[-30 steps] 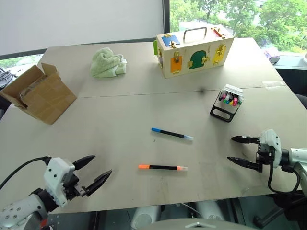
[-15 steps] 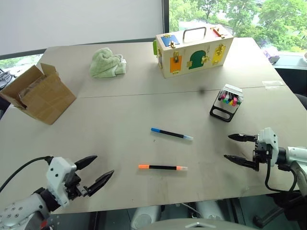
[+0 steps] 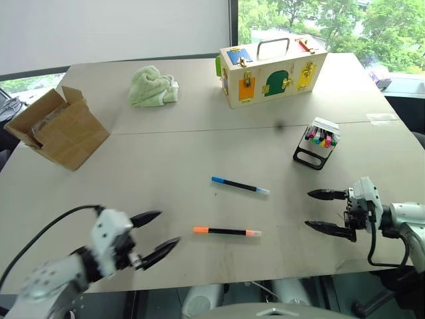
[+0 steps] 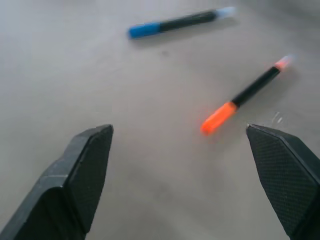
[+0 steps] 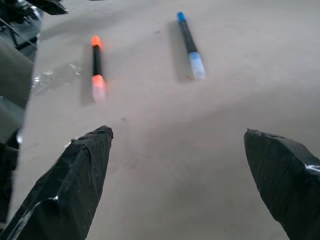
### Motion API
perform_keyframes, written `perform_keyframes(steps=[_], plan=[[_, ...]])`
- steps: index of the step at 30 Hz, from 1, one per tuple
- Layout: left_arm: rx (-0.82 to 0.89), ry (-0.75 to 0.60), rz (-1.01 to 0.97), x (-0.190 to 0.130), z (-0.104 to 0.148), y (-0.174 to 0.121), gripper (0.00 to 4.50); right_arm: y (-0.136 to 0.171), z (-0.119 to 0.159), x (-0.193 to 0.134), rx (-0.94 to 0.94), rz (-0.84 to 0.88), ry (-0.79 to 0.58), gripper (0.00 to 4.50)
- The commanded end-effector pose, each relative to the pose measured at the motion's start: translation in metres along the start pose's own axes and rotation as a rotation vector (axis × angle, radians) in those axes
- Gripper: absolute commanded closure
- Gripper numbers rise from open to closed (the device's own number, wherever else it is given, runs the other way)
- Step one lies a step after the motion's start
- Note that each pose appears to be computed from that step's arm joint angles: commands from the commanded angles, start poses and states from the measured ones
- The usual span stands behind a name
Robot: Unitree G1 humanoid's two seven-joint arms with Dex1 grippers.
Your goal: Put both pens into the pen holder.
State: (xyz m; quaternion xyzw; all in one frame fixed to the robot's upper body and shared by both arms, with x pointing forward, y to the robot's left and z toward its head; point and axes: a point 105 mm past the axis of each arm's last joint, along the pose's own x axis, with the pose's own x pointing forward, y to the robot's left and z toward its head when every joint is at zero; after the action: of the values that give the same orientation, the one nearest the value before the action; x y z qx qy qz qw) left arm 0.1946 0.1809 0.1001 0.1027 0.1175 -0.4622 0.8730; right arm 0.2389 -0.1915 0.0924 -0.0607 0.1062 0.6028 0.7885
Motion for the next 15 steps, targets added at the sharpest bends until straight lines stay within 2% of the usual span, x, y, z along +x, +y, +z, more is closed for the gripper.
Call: perform_keyframes(steps=[1, 4, 10, 15], plan=[[0.029, 0.020, -0.120, 0.018, 0.001, -0.004, 0.09, 0.006, 0.008, -0.001, -0.041, 0.041, 0.007, 0.00], [0.111, 0.053, -0.279, 0.042, 0.000, 0.007, 0.09, 0.010, 0.015, 0.000, -0.090, 0.052, 0.019, 0.00], [0.227, 0.139, -0.504, 0.054, -0.008, 0.012, 0.09, 0.019, 0.039, -0.002, -0.167, 0.032, 0.002, 0.00], [0.256, 0.165, -0.566, 0.061, -0.013, 0.021, 0.09, 0.029, 0.038, -0.003, -0.176, 0.042, 0.033, 0.00]])
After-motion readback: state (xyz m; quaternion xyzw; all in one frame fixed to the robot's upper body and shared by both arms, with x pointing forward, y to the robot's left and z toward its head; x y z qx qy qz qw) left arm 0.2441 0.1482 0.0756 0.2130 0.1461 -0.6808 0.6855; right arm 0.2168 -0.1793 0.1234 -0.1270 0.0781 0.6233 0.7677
